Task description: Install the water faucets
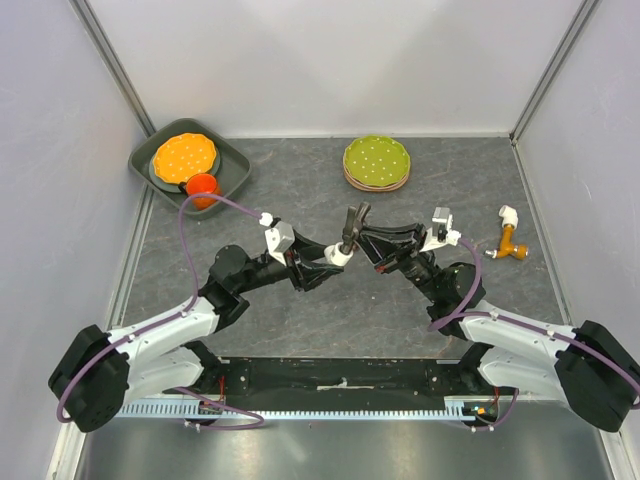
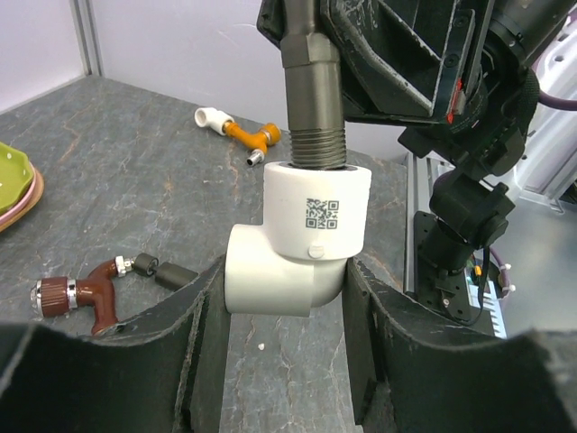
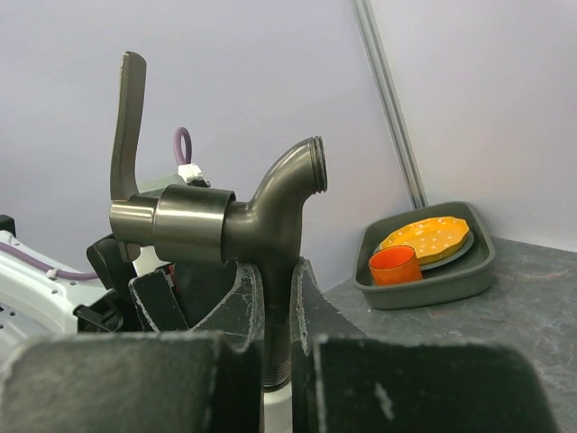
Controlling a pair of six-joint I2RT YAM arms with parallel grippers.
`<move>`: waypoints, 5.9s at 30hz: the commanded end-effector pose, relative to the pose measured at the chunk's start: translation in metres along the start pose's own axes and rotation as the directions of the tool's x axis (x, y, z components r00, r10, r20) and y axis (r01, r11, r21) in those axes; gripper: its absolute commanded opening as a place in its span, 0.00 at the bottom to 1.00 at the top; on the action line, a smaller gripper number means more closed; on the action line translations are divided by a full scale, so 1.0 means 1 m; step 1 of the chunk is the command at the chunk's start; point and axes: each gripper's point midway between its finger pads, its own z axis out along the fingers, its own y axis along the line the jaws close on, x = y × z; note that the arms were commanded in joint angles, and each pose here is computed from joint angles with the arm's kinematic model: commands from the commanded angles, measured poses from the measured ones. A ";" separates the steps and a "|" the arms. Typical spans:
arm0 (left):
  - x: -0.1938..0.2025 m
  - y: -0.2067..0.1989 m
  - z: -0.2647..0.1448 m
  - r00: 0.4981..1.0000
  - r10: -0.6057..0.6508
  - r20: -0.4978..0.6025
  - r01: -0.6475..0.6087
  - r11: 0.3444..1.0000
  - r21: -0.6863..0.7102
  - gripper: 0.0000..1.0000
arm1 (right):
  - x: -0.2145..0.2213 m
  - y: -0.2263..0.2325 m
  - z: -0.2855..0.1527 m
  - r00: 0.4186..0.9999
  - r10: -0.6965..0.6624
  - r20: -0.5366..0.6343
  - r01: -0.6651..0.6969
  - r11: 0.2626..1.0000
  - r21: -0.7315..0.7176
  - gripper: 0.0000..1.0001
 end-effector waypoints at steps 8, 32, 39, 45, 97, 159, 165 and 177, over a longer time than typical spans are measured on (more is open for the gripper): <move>-0.039 -0.021 -0.004 0.982 0.035 0.186 -0.052 0.995 0.084 0.02 | -0.029 0.031 0.009 0.994 0.004 0.113 0.010 0.992 -0.128 0.00; -0.067 -0.024 -0.006 0.921 -0.153 0.357 0.122 0.987 0.107 0.02 | -0.039 0.039 0.008 0.991 -0.037 0.131 0.055 0.990 -0.131 0.00; -0.067 -0.032 0.004 0.920 -0.087 0.381 0.060 0.995 0.082 0.02 | -0.042 0.035 0.005 0.990 -0.011 0.141 0.025 0.995 -0.097 0.00; -0.055 -0.026 0.006 0.928 -0.021 0.371 0.013 1.000 0.025 0.02 | -0.041 0.032 0.001 0.991 -0.005 0.135 0.015 0.997 -0.074 0.00; -0.052 -0.051 0.054 0.794 0.583 0.175 -0.474 0.773 -0.422 0.02 | 0.041 0.000 -0.034 0.985 -0.155 -0.076 0.173 0.873 0.456 0.00; -0.035 -0.024 -0.005 0.877 0.300 0.376 -0.177 0.928 -0.328 0.02 | 0.059 0.020 -0.030 0.970 -0.084 -0.229 0.171 0.904 0.392 0.10; -0.035 -0.026 0.004 0.881 0.332 0.338 -0.223 0.920 -0.322 0.02 | 0.065 0.020 -0.028 0.964 -0.093 -0.249 0.186 0.904 0.384 0.00; -0.040 -0.022 0.015 0.819 0.545 0.179 -0.400 0.766 -0.503 0.02 | 0.078 -0.003 -0.035 0.960 -0.073 -0.270 0.218 0.800 0.559 0.00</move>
